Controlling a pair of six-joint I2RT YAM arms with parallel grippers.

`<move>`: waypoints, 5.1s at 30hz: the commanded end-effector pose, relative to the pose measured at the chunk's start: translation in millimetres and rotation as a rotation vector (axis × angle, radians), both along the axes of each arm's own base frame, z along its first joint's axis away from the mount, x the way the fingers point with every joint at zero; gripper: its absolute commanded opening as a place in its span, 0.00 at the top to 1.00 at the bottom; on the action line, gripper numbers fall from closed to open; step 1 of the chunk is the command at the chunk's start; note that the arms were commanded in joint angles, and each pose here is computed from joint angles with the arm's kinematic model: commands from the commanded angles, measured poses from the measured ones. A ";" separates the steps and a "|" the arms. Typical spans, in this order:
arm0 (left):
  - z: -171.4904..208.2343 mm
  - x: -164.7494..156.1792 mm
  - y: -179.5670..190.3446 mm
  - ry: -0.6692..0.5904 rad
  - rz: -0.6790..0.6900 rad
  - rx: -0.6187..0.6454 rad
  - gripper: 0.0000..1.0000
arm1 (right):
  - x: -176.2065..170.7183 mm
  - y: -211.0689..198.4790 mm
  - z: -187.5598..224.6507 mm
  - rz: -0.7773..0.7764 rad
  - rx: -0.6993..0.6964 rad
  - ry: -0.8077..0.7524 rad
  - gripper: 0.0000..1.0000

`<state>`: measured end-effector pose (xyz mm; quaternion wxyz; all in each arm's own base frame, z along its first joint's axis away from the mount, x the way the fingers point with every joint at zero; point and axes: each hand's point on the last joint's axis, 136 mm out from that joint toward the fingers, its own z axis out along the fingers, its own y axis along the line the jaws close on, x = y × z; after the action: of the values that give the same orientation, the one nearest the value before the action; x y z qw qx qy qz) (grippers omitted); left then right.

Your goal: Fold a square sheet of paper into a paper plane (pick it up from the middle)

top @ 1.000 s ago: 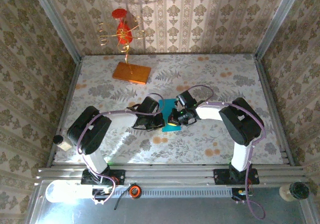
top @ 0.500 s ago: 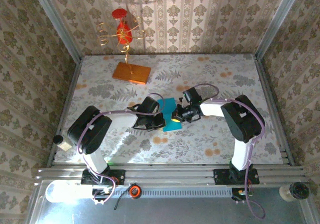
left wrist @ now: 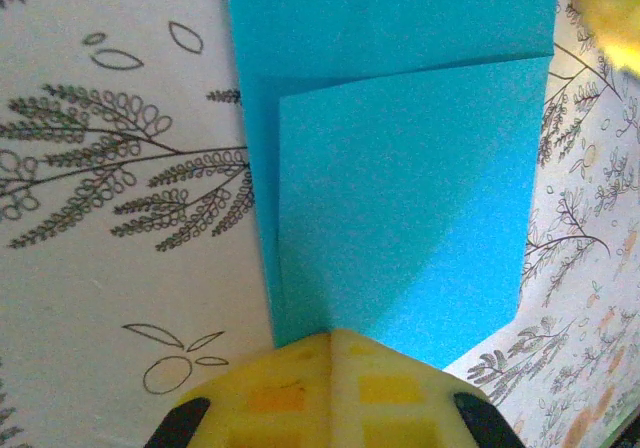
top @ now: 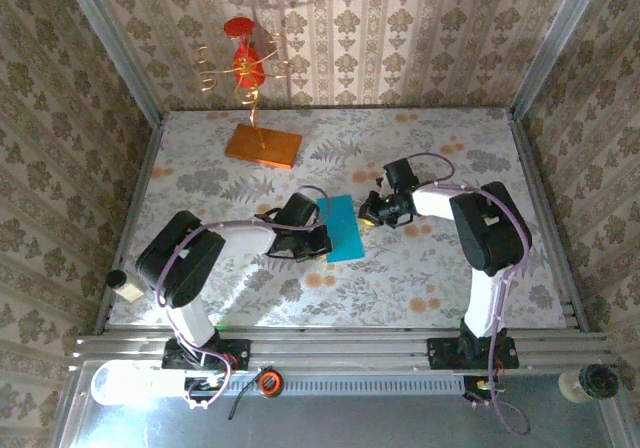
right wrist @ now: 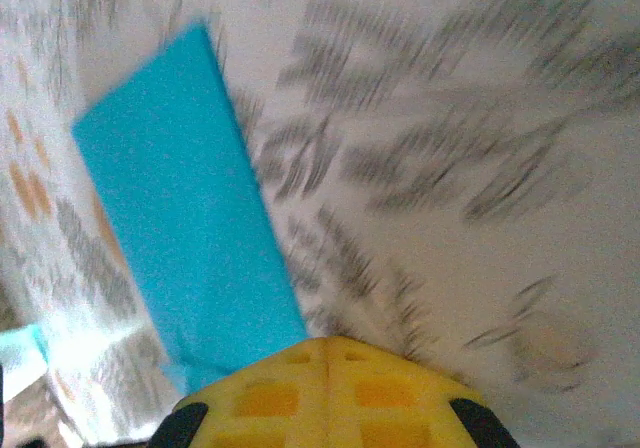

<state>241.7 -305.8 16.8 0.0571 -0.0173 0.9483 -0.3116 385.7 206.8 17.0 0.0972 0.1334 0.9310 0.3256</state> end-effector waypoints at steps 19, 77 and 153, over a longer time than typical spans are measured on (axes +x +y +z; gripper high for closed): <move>38.2 29.5 -10.9 -0.070 -0.019 -0.047 0.88 | -46.6 -10.1 42.2 0.006 0.018 -0.056 0.73; -38.1 16.2 27.4 0.120 0.177 -0.003 0.99 | -55.9 31.9 17.2 -0.057 0.095 0.001 0.77; -54.4 11.4 38.6 0.196 0.256 -0.050 1.00 | -57.5 42.0 -0.5 -0.029 0.024 0.080 0.74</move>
<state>281.3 -305.3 19.1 0.0592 -0.1115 0.9006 -0.4160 332.1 246.6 21.2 0.0791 0.1621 0.9224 0.3414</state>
